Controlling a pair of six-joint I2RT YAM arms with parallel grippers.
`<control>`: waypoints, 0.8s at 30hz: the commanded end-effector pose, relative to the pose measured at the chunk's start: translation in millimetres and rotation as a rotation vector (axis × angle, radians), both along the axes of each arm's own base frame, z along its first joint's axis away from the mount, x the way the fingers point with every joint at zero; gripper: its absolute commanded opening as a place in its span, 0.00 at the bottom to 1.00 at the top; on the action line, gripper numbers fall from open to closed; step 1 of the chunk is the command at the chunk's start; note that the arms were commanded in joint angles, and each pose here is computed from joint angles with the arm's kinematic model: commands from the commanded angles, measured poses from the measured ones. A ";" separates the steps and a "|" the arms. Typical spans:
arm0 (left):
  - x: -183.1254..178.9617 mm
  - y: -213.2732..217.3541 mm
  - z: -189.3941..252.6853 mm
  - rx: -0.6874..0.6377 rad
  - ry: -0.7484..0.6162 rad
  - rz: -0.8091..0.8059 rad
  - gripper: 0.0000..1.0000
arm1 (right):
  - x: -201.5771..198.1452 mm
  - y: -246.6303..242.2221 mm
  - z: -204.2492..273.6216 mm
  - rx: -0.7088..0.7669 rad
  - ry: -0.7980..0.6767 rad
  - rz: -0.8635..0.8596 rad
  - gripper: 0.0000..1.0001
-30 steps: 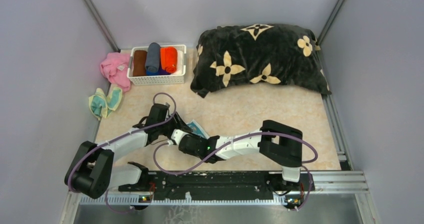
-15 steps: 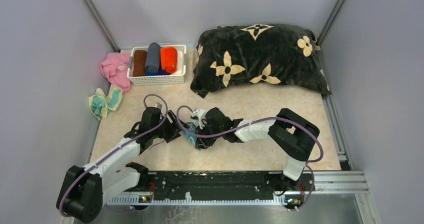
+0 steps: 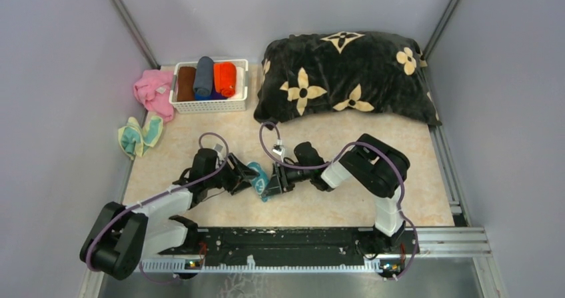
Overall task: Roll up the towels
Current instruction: Roll the towel at the center of the board.
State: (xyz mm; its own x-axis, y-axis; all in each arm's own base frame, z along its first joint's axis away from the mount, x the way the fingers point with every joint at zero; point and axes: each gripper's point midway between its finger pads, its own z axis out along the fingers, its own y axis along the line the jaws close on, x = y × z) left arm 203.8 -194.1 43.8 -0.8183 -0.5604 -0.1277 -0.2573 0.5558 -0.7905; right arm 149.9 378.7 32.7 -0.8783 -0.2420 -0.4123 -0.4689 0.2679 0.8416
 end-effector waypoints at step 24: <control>0.4 4.7 -39.6 0.163 0.080 -0.003 0.49 | 41.8 -39.6 52.4 -0.335 -0.329 -0.187 0.47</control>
State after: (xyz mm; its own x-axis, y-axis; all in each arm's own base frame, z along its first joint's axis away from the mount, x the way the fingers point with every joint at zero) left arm 214.4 -208.2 33.1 -0.8338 -0.5361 -0.1318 -0.2558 0.5868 -0.7683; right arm 174.9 334.5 63.5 -0.8066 -0.2623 -0.5298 -0.5676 0.5941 0.5700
